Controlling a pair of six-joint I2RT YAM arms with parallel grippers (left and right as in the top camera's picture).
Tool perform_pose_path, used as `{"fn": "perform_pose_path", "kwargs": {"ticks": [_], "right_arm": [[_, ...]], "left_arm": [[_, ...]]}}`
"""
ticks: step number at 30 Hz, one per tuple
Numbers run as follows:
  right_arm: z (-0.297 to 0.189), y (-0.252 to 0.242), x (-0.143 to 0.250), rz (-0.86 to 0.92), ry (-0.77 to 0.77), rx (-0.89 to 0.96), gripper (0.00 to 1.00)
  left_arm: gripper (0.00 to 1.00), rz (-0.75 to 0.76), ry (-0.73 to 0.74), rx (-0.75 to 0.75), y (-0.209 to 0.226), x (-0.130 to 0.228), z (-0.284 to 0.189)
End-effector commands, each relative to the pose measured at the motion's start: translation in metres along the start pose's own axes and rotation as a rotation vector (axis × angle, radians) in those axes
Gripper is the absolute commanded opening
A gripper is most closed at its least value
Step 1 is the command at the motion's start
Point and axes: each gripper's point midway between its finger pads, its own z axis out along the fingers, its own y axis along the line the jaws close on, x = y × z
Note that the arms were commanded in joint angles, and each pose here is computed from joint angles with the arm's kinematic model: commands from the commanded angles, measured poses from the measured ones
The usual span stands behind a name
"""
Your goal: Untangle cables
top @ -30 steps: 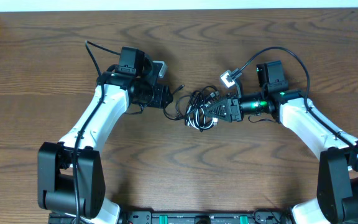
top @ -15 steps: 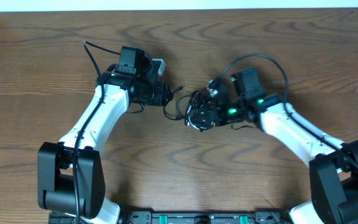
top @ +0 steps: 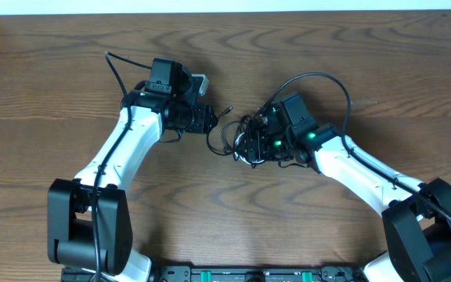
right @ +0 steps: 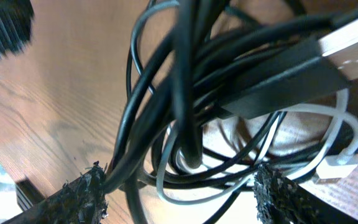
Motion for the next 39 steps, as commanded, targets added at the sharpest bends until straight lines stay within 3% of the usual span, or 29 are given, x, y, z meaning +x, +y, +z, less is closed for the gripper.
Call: {"fn": "perform_pose_path", "kwargs": {"ticks": [1,5,12,18,23,27,31,33,35,36,39], "right_arm": [[0.002,0.016,0.015,-0.186,0.062,-0.086,0.73],[-0.002,0.026,0.024,-0.319,0.1,-0.175,0.73],[-0.009,0.004,0.028,-0.348,0.134,-0.147,0.66],[-0.007,-0.015,0.016,-0.339,0.093,-0.029,0.63],[-0.002,-0.004,0.012,-0.334,0.062,-0.039,0.63],[0.002,-0.022,0.002,-0.204,0.005,0.111,0.59],[0.014,-0.019,0.002,-0.174,0.002,0.099,0.57],[0.018,-0.017,0.001,-0.172,-0.006,0.093,0.47],[0.02,-0.016,-0.004,-0.179,-0.022,0.085,0.15],[0.019,-0.015,-0.007,-0.18,-0.033,0.082,0.04],[0.009,-0.013,-0.017,-0.194,-0.059,0.048,0.01]], "left_arm": [[0.5,-0.014,0.024,-0.007,0.004,0.007,0.006],[0.5,-0.014,0.025,-0.007,0.004,0.007,0.006],[0.51,-0.014,0.024,-0.007,0.004,0.007,0.006],[0.5,-0.012,0.021,-0.007,0.004,0.006,0.006],[0.5,-0.012,0.02,-0.007,0.004,0.006,0.006],[0.5,-0.012,0.02,-0.007,0.004,0.006,0.006],[0.51,-0.012,0.02,-0.007,0.004,0.006,0.006],[0.5,-0.012,0.02,-0.007,0.004,0.006,0.006],[0.5,-0.012,0.021,-0.007,0.004,0.006,0.006],[0.51,-0.012,0.021,-0.007,0.004,0.006,0.006],[0.5,-0.013,0.022,-0.005,0.003,0.006,0.006]]}}
